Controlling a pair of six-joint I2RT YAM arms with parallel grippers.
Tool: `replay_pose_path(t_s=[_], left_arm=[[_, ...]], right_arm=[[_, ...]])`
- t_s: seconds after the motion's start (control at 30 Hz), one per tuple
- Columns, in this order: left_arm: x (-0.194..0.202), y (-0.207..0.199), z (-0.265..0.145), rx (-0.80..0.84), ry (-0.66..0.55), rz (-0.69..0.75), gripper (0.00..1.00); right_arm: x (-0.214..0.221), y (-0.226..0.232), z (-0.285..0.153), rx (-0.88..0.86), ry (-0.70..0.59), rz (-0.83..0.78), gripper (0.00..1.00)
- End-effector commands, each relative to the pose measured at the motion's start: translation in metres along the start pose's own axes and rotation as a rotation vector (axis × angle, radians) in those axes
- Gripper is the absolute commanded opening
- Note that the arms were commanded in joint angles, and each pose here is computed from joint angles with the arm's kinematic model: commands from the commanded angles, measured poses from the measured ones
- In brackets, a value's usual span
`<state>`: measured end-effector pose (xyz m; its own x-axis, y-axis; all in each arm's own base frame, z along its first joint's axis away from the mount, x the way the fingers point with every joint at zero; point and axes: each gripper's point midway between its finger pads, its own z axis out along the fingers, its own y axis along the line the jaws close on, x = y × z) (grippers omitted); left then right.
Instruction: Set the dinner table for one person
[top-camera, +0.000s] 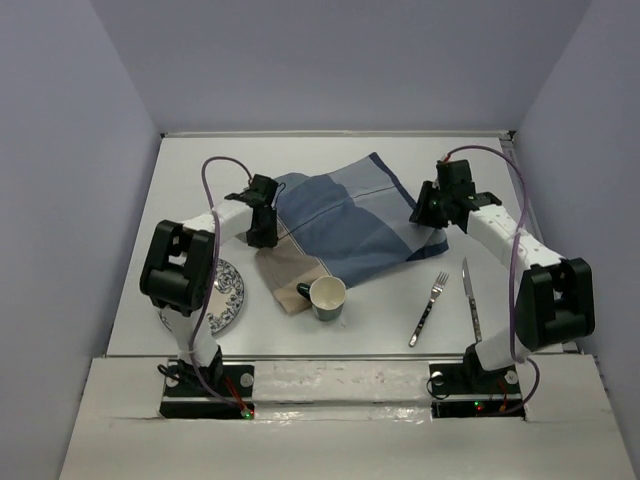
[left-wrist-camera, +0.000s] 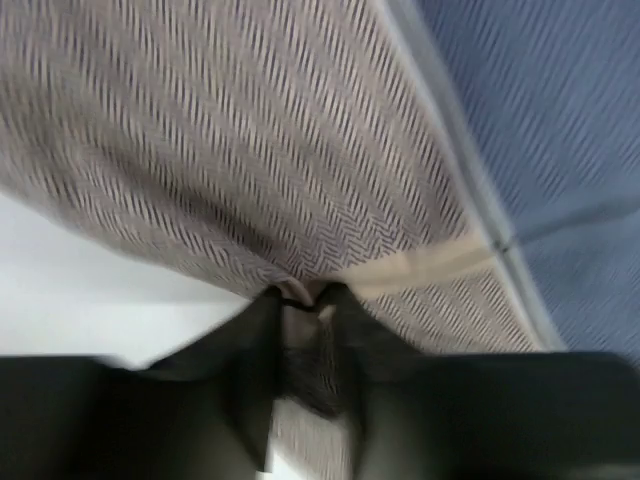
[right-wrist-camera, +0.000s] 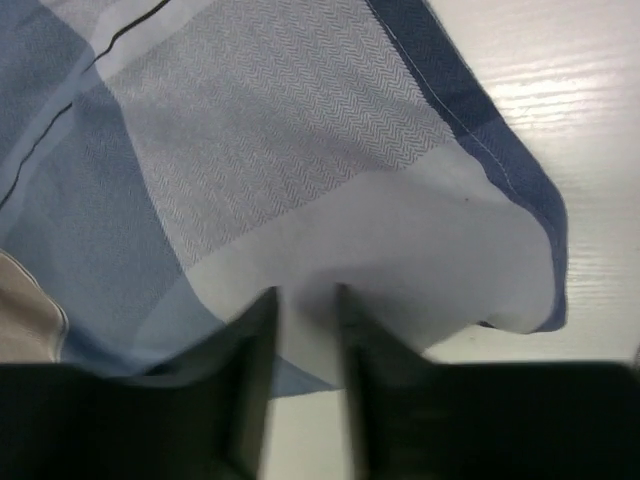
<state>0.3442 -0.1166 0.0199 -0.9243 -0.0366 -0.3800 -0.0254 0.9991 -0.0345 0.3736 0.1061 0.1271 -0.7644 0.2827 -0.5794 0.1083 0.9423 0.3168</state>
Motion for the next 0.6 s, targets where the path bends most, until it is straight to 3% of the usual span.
replay_pose_path(t_s=[0.0,0.03,0.17,0.2,0.27,0.3,0.33,0.37,0.4,0.43,0.47,0.53,0.57], left_arm=[[-0.083,-0.022,0.006,0.036,-0.22,-0.038,0.07],[-0.089,-0.022,0.019,0.015,-0.219,-0.04,0.0],[-0.156,-0.021,0.025,0.009,-0.344,-0.122,0.0],[-0.194,-0.017,0.01,0.007,-0.431,-0.158,0.0],[-0.223,-0.012,0.012,-0.001,-0.483,-0.196,0.0],[-0.257,-0.018,-0.009,0.041,-0.551,-0.219,0.0],[-0.266,-0.014,0.0,0.056,-0.54,-0.243,0.05],[-0.274,-0.014,-0.003,0.071,-0.538,-0.25,0.19],[-0.286,-0.017,-0.019,0.082,-0.547,-0.243,0.55],[-0.289,-0.016,-0.029,0.077,-0.556,-0.233,0.73],[-0.288,-0.014,-0.04,0.074,-0.564,-0.225,0.83],[-0.267,-0.005,-0.046,0.046,-0.546,-0.229,0.91],[-0.269,-0.002,-0.092,0.074,-0.621,-0.243,0.91]], right_arm=[[-0.02,0.021,0.02,-0.074,-0.038,0.023,0.11],[-0.028,0.021,0.024,-0.078,-0.054,0.03,0.0],[-0.063,0.035,0.035,-0.104,-0.142,0.033,0.0],[-0.068,0.038,0.035,-0.114,-0.154,0.032,0.0],[-0.082,0.045,0.037,-0.131,-0.182,0.025,0.0],[-0.082,0.046,0.039,-0.137,-0.179,0.015,0.0],[-0.081,0.047,0.041,-0.143,-0.171,0.013,0.0],[-0.078,0.048,0.04,-0.152,-0.161,0.013,0.0],[-0.075,0.047,0.039,-0.151,-0.155,0.015,0.0],[-0.073,0.046,0.037,-0.15,-0.153,0.018,0.01],[-0.069,0.045,0.031,-0.153,-0.155,0.016,0.06],[-0.068,0.045,0.023,-0.159,-0.163,0.006,0.2],[-0.067,0.046,0.018,-0.165,-0.166,0.004,0.32]])
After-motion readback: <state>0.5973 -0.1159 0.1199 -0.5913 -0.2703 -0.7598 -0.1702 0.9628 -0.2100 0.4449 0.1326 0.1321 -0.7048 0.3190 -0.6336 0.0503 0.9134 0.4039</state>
